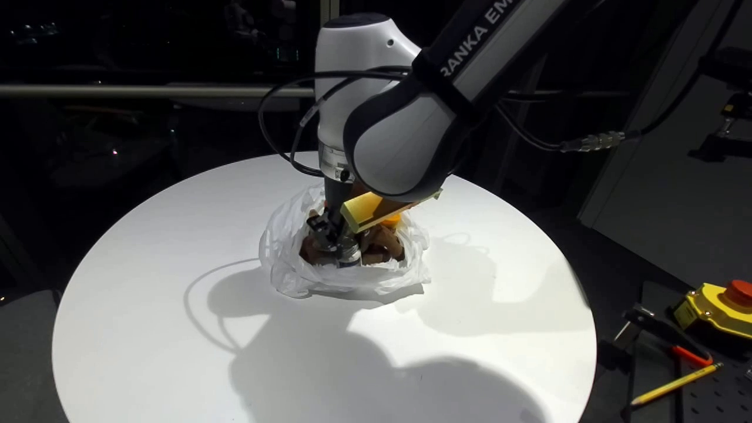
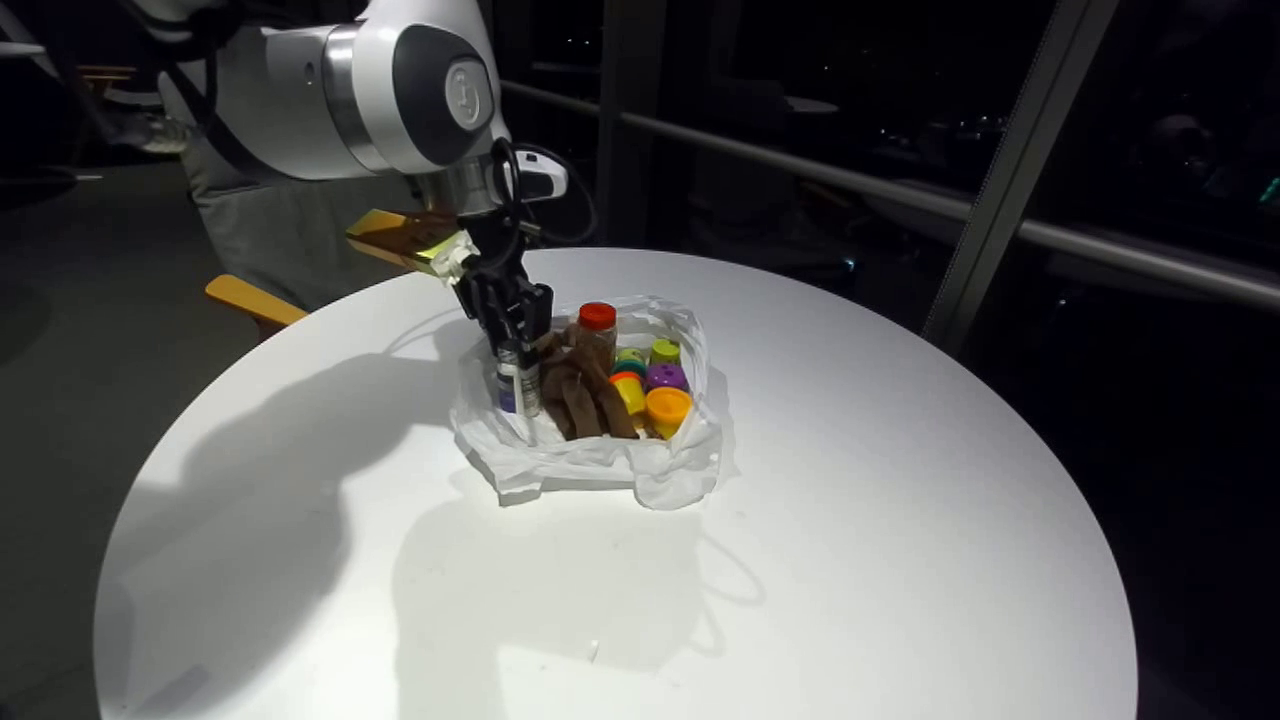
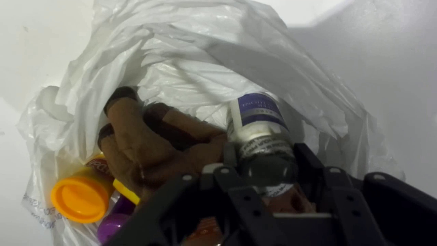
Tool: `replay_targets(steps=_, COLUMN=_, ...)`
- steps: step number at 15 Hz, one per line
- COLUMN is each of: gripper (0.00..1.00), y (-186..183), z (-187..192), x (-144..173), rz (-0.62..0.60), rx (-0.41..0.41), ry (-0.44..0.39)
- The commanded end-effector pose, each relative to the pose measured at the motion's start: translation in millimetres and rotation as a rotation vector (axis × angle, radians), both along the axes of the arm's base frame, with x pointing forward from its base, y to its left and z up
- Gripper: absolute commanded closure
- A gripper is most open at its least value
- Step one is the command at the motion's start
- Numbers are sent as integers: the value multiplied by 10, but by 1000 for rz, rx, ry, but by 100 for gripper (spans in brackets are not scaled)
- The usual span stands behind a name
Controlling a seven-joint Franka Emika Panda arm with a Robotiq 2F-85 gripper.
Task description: Pick up the objects from the plastic and put them on the table
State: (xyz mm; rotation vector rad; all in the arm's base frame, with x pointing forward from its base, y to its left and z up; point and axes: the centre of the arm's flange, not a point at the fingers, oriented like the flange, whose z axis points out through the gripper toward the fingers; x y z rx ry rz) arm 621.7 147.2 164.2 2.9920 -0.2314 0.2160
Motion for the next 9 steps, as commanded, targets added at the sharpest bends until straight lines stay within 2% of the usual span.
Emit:
replay_targets(steps=1, gripper=81, y=38, z=235, x=-81, rz=-9, rx=19, ry=13)
replay_targets(steps=4, gripper=81, y=-83, z=532, x=-192, rz=-21, rx=1, ry=-3)
replay_targets(steps=7, gripper=81, y=-417, z=973, x=-433, rz=-46, rx=-10, ry=-52)
replay_targets(steps=9, gripper=81, y=-737, z=1137, x=-579, rz=-82, rx=-54, ry=-93)
